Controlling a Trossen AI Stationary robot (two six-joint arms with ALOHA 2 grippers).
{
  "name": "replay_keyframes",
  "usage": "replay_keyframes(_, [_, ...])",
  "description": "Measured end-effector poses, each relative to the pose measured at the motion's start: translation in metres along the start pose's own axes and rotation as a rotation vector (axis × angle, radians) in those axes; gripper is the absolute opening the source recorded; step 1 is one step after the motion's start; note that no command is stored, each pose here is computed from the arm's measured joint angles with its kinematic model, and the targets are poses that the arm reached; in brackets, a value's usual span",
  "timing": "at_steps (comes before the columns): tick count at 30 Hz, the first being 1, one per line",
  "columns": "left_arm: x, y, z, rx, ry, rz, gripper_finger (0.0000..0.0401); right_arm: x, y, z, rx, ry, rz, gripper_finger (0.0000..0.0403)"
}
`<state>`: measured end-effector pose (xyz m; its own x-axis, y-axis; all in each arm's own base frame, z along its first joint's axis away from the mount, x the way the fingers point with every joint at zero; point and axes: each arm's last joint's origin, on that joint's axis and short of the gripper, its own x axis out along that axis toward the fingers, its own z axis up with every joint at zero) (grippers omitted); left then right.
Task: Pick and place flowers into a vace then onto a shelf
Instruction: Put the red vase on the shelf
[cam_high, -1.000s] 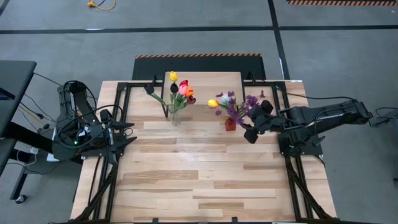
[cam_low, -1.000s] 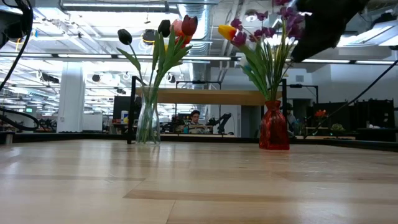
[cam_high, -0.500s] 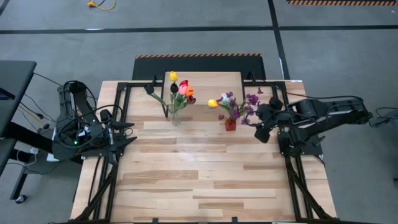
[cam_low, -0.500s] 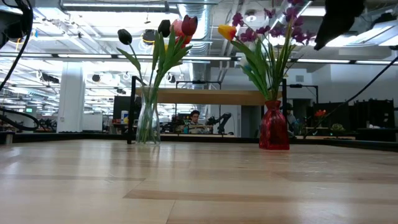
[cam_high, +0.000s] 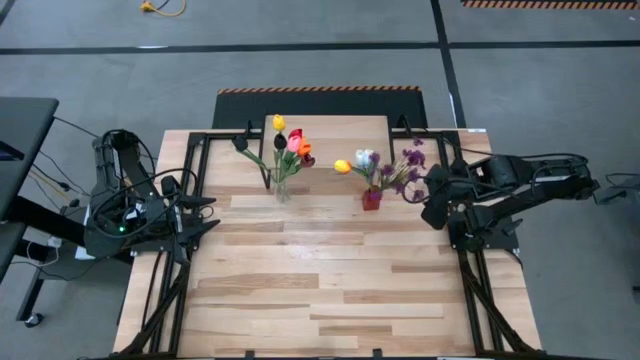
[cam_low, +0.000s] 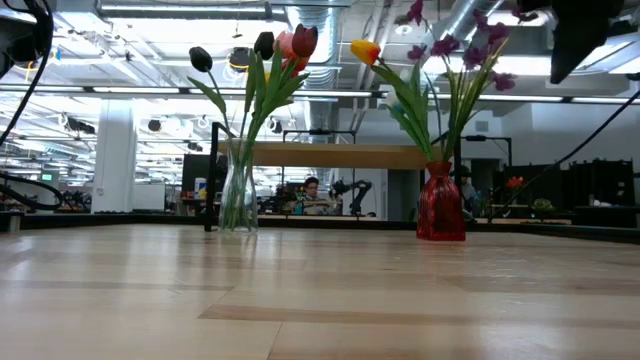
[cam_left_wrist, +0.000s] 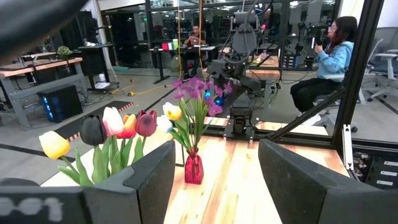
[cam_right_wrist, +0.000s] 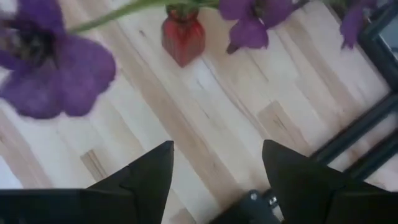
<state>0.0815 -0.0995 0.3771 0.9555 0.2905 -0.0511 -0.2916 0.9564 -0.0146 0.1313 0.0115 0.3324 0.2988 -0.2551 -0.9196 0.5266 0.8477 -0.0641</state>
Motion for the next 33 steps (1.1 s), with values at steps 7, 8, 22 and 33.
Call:
replay_keyframes(7, [0.0,0.0,0.0,-0.002,0.001,-0.004,0.0222,0.014,0.016,-0.014,0.069,0.015,0.022,0.0216])
replay_keyframes(8, [0.0,0.0,0.0,-0.003,0.002,-0.008,0.0222,0.019,0.021,-0.019,0.065,0.021,0.036,0.0213])
replay_keyframes(22, [-0.002,0.006,0.004,-0.027,0.016,-0.09,0.0222,0.111,0.088,-0.094,0.197,-0.589,0.14,0.0178])
replay_keyframes(33, [-0.005,0.021,0.009,-0.041,0.008,-0.122,0.0222,0.188,0.112,-0.09,0.284,-0.74,-0.079,0.0225])
